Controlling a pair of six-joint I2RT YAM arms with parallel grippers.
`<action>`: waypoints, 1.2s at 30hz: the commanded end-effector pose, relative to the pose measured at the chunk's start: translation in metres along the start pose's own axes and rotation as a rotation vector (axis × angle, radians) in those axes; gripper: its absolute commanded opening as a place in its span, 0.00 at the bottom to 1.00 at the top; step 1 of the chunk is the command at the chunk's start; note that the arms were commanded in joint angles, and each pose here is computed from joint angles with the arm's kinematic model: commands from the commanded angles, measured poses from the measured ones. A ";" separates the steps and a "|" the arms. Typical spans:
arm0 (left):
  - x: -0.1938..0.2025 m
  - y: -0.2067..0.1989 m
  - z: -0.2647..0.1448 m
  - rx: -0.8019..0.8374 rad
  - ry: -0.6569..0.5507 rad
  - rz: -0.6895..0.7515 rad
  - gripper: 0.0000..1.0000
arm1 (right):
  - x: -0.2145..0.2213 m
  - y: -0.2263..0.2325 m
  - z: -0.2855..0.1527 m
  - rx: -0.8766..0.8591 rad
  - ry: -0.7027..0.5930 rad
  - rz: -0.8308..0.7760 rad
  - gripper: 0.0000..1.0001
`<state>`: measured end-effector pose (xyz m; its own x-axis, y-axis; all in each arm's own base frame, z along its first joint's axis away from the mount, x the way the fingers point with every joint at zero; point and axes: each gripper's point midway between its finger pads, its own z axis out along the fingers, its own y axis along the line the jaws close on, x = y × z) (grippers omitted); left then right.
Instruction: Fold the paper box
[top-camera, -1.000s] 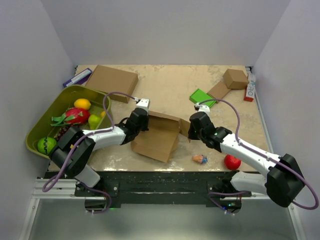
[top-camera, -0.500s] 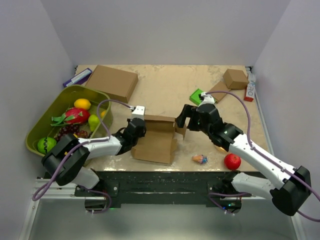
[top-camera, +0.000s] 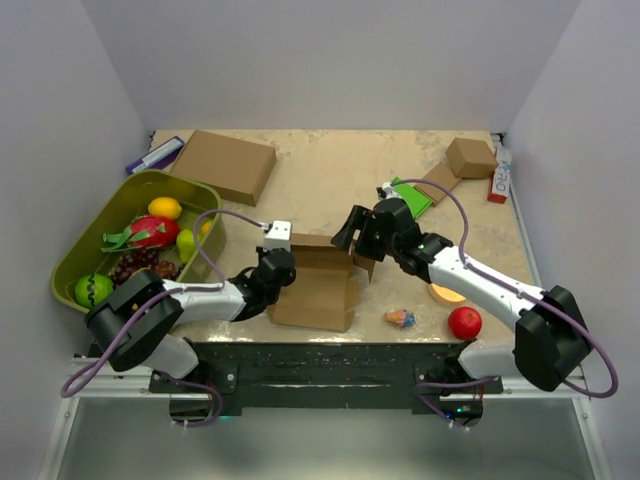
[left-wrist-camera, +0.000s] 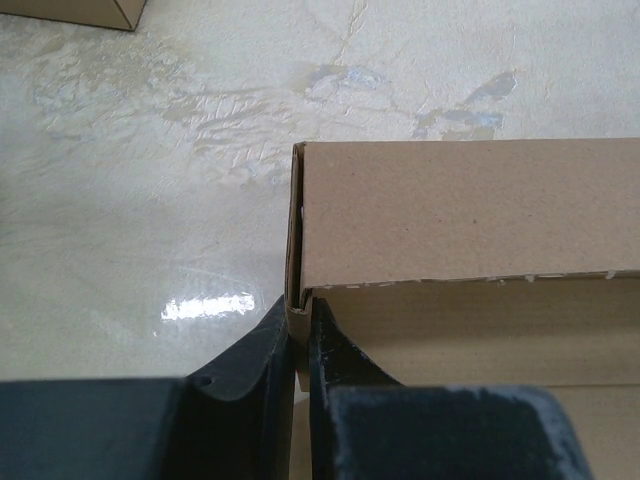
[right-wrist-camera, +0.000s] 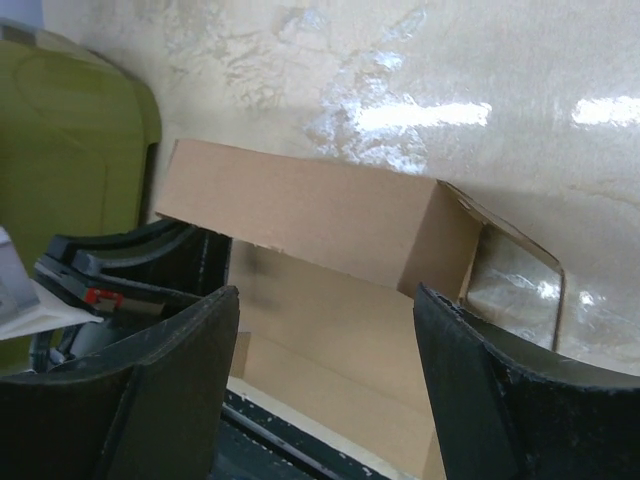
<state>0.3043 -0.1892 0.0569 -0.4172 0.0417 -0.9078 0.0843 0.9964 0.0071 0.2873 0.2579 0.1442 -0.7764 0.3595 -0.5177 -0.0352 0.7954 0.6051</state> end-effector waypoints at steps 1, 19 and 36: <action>-0.007 0.005 -0.001 -0.031 -0.060 -0.062 0.00 | -0.016 0.013 0.004 -0.061 -0.069 0.041 0.73; -0.003 0.005 -0.007 -0.019 -0.071 -0.082 0.00 | 0.001 0.010 0.035 -0.100 -0.006 0.115 0.66; 0.010 -0.007 -0.020 0.040 -0.061 -0.150 0.00 | 0.016 -0.003 0.063 -0.197 -0.010 0.415 0.15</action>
<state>0.2841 -0.1829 0.0505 -0.3899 -0.0344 -0.9202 0.0582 0.9964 -0.0619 0.3119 0.2819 0.1016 -0.7492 0.6003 -0.2801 0.1361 0.5533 0.8218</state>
